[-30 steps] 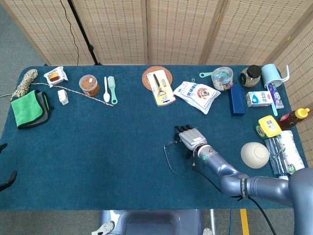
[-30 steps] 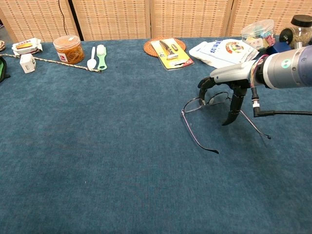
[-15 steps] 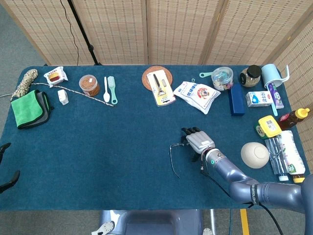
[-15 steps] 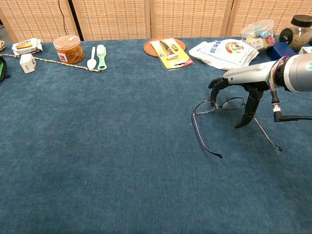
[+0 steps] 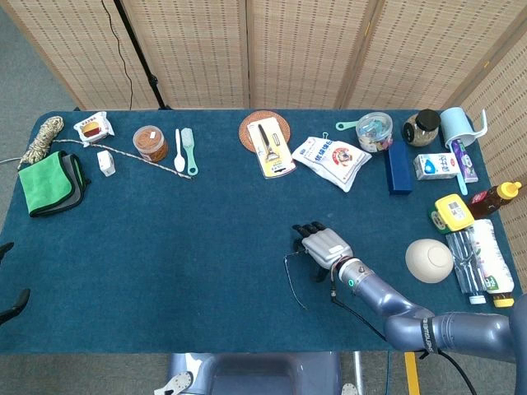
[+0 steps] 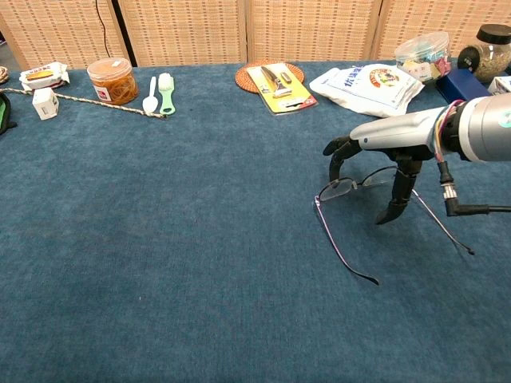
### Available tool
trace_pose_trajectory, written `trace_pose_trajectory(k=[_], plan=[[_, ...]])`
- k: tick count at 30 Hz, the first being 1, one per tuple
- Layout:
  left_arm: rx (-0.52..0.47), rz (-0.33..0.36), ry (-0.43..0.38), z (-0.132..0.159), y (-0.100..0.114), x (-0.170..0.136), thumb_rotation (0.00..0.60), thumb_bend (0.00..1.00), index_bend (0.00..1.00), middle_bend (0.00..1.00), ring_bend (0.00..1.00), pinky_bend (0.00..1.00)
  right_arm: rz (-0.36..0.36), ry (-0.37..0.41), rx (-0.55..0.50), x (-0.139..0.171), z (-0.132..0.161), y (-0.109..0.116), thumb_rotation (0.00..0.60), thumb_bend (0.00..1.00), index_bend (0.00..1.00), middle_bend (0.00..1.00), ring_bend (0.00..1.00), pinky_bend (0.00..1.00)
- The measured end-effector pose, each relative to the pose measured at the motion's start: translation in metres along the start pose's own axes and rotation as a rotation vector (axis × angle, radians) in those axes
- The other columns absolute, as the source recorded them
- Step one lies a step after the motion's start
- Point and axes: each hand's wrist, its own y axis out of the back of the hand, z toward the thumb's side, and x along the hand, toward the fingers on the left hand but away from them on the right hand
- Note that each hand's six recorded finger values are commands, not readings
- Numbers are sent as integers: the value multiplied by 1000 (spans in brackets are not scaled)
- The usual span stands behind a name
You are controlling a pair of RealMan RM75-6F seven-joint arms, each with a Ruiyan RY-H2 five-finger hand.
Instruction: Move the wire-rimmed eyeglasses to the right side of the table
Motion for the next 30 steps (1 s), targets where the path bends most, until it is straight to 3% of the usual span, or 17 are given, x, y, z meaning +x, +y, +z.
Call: trace_pose_trajectory(k=[19, 30], plan=[[-1, -5, -14, 6, -2, 1, 600, 287, 152, 0, 29, 24, 35, -58, 60, 33, -33, -10, 600, 205, 325, 0, 0, 0], [-7, -6, -14, 5, -2, -1, 600, 287, 152, 0, 29, 24, 11, -8, 61, 38, -16, -11, 600, 205, 309, 0, 0, 0]])
